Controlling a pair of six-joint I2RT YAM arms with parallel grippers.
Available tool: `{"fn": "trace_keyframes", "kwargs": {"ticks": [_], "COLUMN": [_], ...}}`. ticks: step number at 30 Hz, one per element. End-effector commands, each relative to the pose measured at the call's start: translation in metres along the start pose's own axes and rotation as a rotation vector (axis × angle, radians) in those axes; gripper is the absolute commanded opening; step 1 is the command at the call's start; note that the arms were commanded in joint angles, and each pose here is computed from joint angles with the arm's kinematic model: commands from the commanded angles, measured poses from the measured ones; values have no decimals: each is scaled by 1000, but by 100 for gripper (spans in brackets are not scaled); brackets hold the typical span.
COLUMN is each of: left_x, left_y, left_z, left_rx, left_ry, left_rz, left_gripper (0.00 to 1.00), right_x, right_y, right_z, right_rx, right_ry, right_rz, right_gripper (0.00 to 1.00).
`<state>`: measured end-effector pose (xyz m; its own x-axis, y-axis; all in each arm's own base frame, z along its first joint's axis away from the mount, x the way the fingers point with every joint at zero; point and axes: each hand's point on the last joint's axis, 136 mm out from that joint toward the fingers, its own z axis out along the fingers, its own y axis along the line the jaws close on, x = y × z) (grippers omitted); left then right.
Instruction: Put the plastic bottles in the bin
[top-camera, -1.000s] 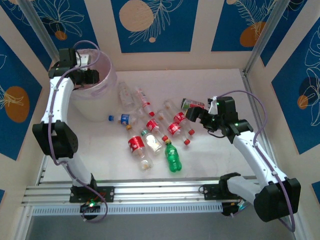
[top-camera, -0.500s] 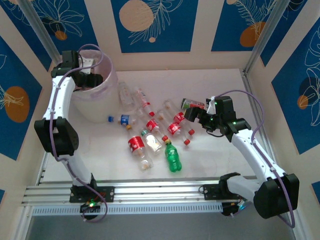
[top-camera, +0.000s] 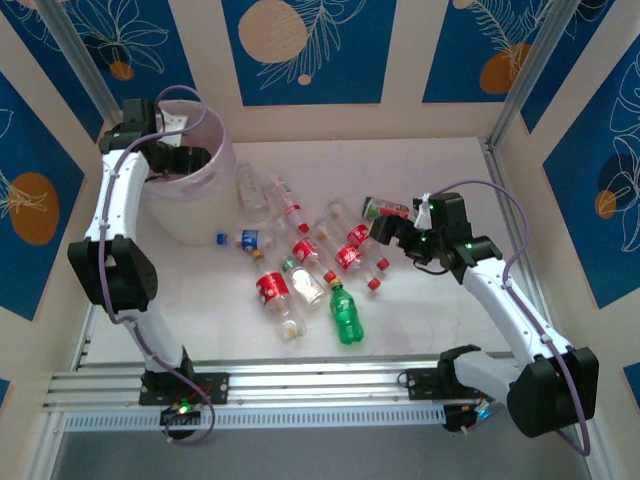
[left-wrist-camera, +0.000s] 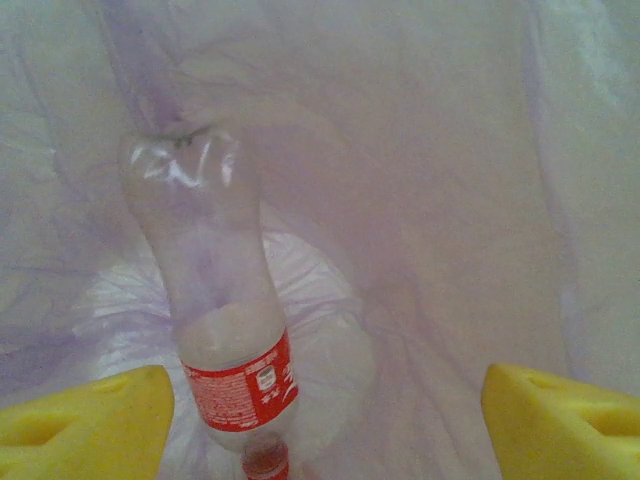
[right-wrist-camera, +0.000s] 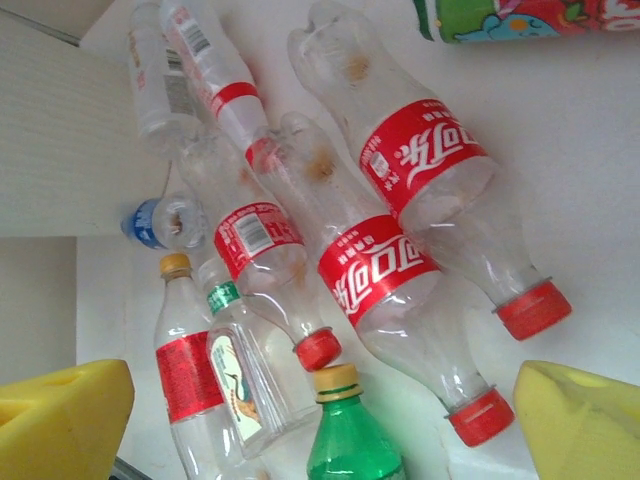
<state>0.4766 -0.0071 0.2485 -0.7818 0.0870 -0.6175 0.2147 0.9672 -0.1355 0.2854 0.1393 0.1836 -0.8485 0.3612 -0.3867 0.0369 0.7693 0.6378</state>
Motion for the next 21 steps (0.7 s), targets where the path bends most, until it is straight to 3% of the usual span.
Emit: {"fn": "trace_keyframes", "kwargs": {"ticks": [1,11,17,21], "left_x": [-9,-41,-49,-36], "left_y": [-3,-16,-32,-59], "left_z": [-19,-91,-142,-171], "left_rx": [13,-42,-42,38], "left_ry": [-26,-181,-291,-358], "left_rz": [15,56,26,-27], "left_gripper": [81,85,88,88], "right_x": [3,20,-8,-43], "right_y": [-9,-35,-43,-50], "right_z": [-4,5,16,25], "right_rx": [86,331,414,497], "right_ry": [29,107,67,50], "right_rz": [-6,-176,-258,-497], "right_gripper": [96,86,81,83]}}
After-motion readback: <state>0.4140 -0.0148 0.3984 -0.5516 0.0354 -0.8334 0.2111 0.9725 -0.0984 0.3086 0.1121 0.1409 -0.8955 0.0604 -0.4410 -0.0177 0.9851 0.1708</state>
